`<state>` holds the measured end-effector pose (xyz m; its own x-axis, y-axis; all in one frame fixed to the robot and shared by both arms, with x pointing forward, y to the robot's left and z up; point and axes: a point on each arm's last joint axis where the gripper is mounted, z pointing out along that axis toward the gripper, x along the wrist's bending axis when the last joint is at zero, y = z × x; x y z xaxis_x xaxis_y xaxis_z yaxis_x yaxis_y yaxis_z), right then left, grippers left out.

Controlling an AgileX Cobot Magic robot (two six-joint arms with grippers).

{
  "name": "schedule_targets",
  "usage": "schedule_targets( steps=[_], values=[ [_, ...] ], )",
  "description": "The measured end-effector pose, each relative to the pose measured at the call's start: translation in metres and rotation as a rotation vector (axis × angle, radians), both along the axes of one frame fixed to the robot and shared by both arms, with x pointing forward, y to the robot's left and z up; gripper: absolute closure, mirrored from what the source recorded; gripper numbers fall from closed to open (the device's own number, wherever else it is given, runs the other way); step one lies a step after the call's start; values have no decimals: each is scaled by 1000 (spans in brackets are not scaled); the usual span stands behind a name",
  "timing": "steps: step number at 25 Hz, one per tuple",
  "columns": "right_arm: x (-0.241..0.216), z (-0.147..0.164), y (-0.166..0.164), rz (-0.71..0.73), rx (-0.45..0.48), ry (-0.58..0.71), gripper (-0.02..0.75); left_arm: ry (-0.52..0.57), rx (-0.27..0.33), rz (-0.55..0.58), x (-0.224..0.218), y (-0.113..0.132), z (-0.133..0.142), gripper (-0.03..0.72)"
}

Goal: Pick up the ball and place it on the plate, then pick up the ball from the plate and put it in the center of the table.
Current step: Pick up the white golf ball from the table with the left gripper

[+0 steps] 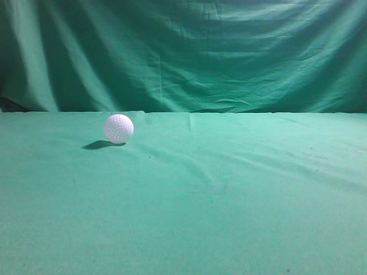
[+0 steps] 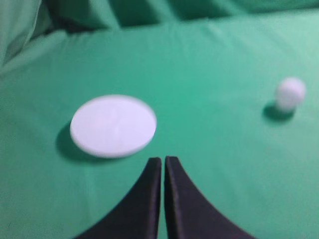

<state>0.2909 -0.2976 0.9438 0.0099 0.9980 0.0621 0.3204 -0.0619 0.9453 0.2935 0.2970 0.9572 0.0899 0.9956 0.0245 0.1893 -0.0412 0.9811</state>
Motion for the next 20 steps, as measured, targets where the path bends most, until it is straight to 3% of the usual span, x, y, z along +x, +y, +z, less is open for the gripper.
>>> schedule_targets(
  steps=[2,5,10,13,16,20],
  values=[
    [0,0,0,0,0,0,692,-127,-71,-4,1,-1,12,688],
    [0,0,0,0,0,0,692,-289,-110,-4,1,-1,27,688],
    [0,0,0,0,0,0,692,-378,-120,-4,0,0,35,688],
    [0,0,0,0,0,0,692,-442,-186,-6,-1,0,41,688],
    [0,0,0,0,0,0,692,-418,-243,-9,-4,0,53,688],
    [0,0,0,0,0,0,692,-262,-240,-1,0,-1,76,688]
  ],
)
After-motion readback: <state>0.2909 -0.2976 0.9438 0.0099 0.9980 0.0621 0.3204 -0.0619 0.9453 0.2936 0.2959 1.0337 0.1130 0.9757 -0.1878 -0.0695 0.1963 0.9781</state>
